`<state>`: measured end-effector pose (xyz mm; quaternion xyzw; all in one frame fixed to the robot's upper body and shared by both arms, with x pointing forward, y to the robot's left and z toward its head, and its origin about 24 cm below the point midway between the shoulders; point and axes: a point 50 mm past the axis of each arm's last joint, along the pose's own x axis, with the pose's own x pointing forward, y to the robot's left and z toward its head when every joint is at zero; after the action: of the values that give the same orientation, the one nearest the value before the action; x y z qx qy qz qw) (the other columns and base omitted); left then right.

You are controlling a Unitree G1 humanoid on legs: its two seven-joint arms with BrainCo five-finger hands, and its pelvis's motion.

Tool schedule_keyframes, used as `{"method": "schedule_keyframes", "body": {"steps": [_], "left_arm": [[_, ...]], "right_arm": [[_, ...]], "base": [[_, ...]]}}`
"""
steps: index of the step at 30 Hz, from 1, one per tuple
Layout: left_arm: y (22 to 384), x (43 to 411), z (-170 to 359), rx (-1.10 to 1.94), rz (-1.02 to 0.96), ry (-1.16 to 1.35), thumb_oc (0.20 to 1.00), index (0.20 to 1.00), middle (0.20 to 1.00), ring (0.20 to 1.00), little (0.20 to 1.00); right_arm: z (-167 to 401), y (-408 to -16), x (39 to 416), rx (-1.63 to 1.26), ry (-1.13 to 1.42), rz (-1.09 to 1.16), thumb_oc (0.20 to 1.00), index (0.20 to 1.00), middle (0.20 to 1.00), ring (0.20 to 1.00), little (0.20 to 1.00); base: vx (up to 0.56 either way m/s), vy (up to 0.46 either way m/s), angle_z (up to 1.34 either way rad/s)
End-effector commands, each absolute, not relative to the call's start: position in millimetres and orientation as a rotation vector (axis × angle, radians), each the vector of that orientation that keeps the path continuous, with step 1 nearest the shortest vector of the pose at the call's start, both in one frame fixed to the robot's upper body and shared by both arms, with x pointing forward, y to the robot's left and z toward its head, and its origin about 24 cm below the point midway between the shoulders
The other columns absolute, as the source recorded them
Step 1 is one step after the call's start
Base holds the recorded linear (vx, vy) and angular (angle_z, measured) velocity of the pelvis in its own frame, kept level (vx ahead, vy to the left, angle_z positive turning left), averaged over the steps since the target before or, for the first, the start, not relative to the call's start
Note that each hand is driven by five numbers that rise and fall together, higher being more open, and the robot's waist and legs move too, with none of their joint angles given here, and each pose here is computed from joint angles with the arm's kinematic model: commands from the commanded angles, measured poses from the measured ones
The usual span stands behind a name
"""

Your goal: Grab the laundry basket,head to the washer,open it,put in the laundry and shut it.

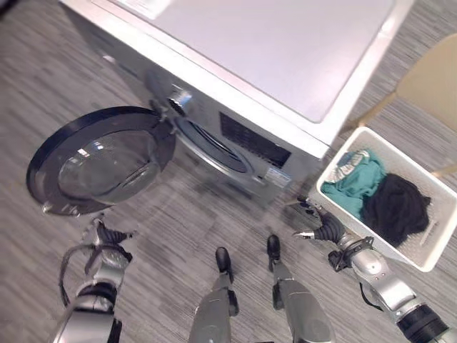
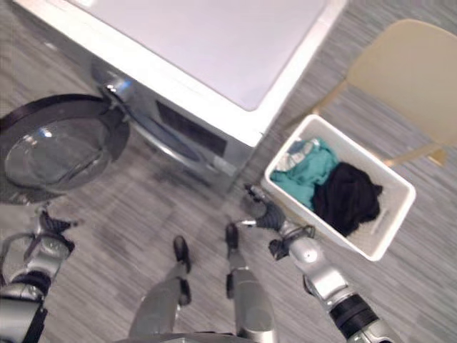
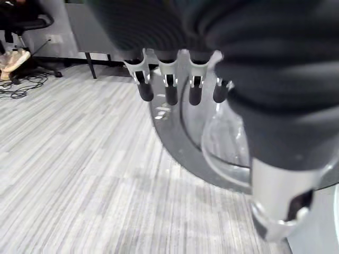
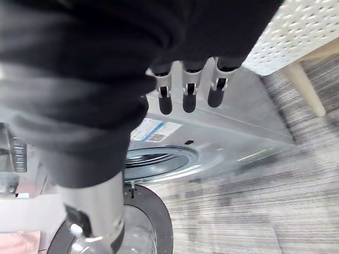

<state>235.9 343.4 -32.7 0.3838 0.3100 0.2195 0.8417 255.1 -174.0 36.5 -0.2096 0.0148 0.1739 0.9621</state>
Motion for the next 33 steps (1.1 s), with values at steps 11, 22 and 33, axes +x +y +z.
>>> {"method": "schedule_keyframes", "body": {"steps": [11, 22, 33], "left_arm": [[279, 131, -126, 0.585, 0.264, 0.979, 1.000, 1.000, 1.000, 1.000, 1.000], [234, 145, -132, 0.551, 0.068, 0.906, 1.000, 1.000, 1.000, 1.000, 1.000], [239, 128, -140, 0.559, 0.068, 0.976, 1.000, 1.000, 1.000, 1.000, 1.000]], "right_arm": [[77, -189, 264, -0.725, -0.202, 0.178, 1.000, 1.000, 1.000, 1.000, 1.000], [68, -214, 270, -0.941, -0.122, 0.146, 1.000, 1.000, 1.000, 1.000, 1.000], [61, -209, 289, -1.089, -0.100, 0.199, 1.000, 1.000, 1.000, 1.000, 1.000]], "base": [[0.09, -0.071, -0.80], [0.03, -0.178, -0.42], [0.11, 0.070, -0.37]]}}
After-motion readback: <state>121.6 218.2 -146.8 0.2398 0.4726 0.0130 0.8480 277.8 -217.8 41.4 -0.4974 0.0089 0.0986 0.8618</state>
